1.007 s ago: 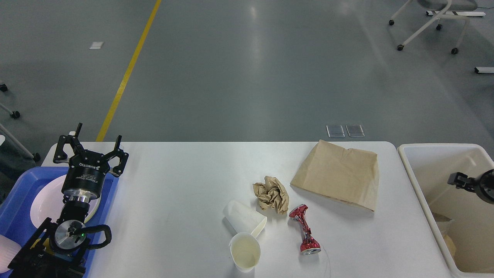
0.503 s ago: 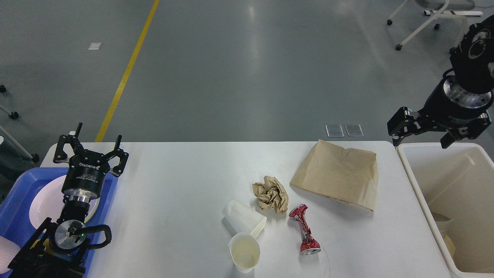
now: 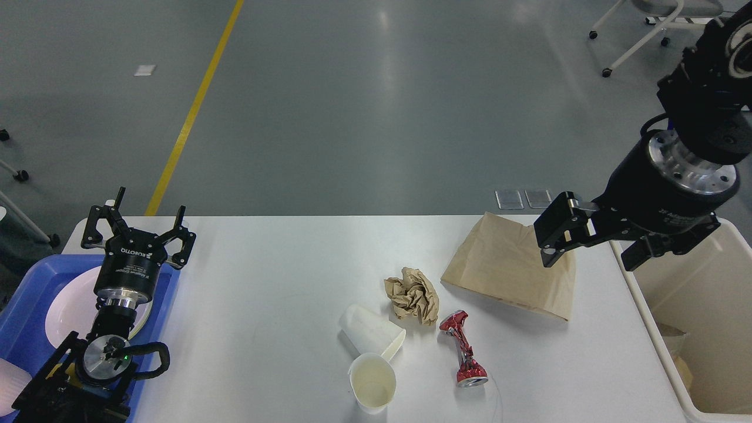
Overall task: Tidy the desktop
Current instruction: 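Move the right gripper over the brown paper bag and grasp its edge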
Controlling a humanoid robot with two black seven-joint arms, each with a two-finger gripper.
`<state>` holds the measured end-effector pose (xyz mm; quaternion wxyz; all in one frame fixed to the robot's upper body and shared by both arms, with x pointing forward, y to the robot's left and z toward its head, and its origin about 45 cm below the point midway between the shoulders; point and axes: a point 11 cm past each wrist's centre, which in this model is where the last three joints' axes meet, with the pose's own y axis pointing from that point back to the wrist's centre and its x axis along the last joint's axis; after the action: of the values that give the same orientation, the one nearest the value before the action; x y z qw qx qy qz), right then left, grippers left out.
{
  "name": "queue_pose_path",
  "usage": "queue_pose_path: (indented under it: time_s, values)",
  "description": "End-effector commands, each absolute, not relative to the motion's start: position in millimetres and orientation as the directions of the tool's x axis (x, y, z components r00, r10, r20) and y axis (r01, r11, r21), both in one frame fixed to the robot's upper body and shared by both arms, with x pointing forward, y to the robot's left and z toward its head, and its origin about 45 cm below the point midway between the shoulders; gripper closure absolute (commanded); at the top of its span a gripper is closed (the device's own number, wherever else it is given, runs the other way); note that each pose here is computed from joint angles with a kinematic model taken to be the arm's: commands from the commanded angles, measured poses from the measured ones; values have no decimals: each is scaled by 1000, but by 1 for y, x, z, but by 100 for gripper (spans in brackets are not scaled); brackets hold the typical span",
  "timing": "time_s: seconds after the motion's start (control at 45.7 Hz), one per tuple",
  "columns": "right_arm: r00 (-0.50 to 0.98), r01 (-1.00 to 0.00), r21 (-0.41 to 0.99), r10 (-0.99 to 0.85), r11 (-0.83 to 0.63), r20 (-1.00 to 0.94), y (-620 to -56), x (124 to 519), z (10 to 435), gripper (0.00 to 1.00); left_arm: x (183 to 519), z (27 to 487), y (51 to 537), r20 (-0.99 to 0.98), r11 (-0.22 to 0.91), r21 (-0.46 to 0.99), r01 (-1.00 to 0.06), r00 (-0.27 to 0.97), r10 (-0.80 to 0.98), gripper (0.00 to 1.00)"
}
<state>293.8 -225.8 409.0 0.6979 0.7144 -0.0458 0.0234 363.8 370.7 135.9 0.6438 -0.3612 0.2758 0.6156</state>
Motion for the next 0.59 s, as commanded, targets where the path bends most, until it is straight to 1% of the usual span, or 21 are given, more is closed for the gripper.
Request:
queue_pose_path:
  time_s: [0.0, 0.109, 0.328, 0.438, 0.569]
  values:
    - [990, -136, 990, -43, -33, 134, -222, 298, 407, 3, 364, 136, 371, -800, -19, -126, -992, 90, 593, 4]
    - [990, -140, 990, -35, -23, 139, -225, 300, 405, 2, 364, 136, 371, -800, -19, -126, -992, 90, 593, 4]
    - [993, -90, 996, -80, 1, 90, -240, 303, 377, 2, 364, 136, 371, -800, -19, -126, -992, 90, 593, 4]
    - [983, -136, 991, -120, 12, 136, -250, 311, 370, 2, 364, 136, 371, -800, -18, -125, -992, 90, 593, 4]
    - [959, -196, 980, -200, 46, 201, -273, 328, 352, 2, 364, 136, 371, -800, -19, -126, -992, 90, 593, 4]
